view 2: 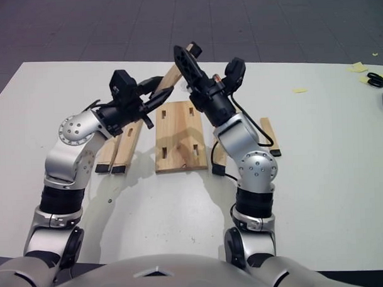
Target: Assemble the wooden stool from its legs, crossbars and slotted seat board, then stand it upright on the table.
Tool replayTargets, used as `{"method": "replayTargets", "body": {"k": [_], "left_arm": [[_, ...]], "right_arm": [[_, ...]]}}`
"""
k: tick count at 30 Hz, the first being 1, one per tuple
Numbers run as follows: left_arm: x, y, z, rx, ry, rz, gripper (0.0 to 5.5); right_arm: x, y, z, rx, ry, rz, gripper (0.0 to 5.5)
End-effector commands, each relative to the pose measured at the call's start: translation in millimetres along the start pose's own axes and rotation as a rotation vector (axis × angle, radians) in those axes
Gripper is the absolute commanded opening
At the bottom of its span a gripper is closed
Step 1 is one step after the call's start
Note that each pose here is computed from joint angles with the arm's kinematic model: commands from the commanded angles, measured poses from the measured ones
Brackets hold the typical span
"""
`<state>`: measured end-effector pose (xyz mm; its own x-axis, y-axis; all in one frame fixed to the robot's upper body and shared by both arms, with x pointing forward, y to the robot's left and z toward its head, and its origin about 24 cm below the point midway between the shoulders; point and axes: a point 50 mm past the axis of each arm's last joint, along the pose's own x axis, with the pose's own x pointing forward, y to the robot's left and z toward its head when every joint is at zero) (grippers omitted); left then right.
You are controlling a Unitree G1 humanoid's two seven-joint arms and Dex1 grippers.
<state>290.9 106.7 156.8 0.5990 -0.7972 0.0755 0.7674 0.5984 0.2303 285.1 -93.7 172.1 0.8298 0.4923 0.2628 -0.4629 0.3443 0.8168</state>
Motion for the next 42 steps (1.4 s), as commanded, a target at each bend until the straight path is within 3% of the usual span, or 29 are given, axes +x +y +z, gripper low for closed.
{"method": "replayTargets", "body": {"k": [1, 19, 21, 27, 31, 34, 38, 42], "left_arm": [[-1.0, -4.2, -1.3, 0.010, 0.015, -0.017, 1.28], [-4.5, -7.6, -1.7, -0.078, -0.004, -0.013, 1.28], [-5.8, -10.4, -2.7, -0.094, 0.000, -0.025, 1.28], [-4.1, -14.1, -5.8, -0.072, 0.026, -0.037, 1.28], [-8.8, 7.0, -0.5, -0.096, 0.000, 0.116, 2.09], [-26.7, 32.4, 17.1, -0.223, -0.132, 0.315, 2.59], [-58.0, 58.6, 34.9, -0.423, -0.353, 0.548, 3.25], [-76.6, 78.2, 23.3, -0.476, -0.341, 0.833, 3.93]], "right_arm": [[2.1, 5.0, 3.0, 0.018, 0.009, -0.001, 3.77], [-3.3, 8.8, 6.7, 0.026, 0.027, 0.022, 0.72], [-4.4, 8.7, 8.5, 0.031, 0.031, 0.027, 0.46], [-8.8, 1.0, 15.7, 0.017, 0.012, 0.002, 0.45], [-14.5, -7.3, 35.7, -0.101, -0.149, -0.083, 0.43], [-26.7, -22.6, 49.6, -0.243, -0.227, -0.216, 0.43], [-56.6, -51.2, 52.6, -0.376, -0.213, -0.412, 0.43], [-86.7, -73.8, 39.3, -0.497, -0.111, -0.565, 0.43]]}}
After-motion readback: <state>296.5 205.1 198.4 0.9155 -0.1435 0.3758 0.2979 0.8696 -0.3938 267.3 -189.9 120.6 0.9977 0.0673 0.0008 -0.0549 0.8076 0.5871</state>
